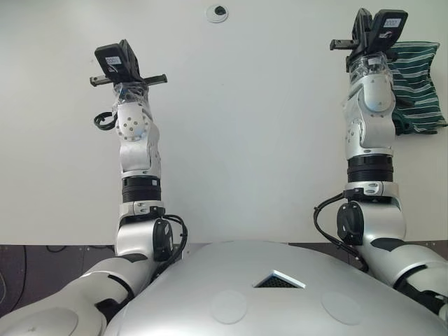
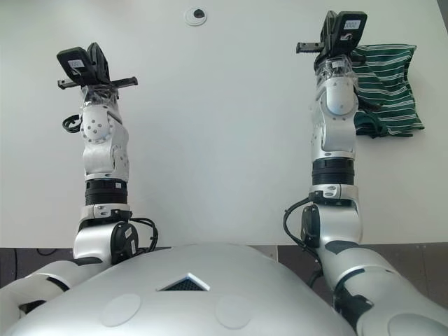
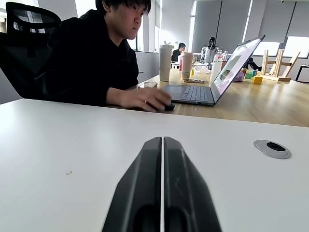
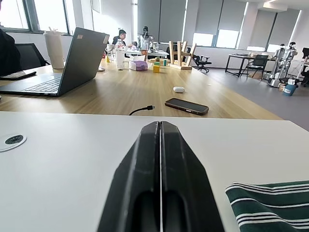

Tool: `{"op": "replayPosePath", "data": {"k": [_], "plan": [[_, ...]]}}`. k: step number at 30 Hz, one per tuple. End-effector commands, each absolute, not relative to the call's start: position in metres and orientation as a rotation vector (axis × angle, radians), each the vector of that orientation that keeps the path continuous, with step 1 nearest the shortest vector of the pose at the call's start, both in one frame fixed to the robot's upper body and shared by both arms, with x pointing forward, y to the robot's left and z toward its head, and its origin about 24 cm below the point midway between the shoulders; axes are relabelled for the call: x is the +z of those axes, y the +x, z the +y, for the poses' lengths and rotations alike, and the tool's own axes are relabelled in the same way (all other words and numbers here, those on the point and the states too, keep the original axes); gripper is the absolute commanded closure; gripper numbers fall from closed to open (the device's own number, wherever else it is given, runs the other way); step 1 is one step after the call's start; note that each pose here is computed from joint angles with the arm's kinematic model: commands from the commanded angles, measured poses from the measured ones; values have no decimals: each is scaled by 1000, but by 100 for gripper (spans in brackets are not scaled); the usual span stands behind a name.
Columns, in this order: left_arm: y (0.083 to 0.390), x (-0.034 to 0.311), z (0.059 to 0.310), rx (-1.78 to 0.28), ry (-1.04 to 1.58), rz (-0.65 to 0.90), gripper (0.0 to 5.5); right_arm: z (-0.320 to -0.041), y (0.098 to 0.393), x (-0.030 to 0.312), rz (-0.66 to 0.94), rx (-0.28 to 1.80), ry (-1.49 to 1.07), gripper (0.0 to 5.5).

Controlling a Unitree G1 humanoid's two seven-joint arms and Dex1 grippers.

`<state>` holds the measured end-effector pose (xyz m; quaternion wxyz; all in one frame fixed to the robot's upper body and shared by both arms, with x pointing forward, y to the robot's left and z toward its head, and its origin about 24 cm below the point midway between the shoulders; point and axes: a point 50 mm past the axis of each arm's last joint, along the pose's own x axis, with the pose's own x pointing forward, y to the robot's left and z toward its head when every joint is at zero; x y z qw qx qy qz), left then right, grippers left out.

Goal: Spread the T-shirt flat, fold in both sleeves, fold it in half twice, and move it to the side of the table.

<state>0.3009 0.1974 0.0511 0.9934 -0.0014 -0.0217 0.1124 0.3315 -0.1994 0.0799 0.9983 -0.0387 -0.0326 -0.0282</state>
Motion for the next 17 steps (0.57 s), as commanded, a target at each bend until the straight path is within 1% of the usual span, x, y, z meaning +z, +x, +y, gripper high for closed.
{"op": "replayPosePath", "data": {"k": [1, 9, 17], "plan": [[301, 50, 196, 210, 25, -34, 547, -203, 327, 73, -48, -69, -72, 550], [298, 48, 196, 199, 36, -19, 547, -199, 319, 64, -25, -62, -78, 550], [289, 38, 186, 223, -2, 5, 547, -206, 317, 65, -1, -31, -124, 550]]}}
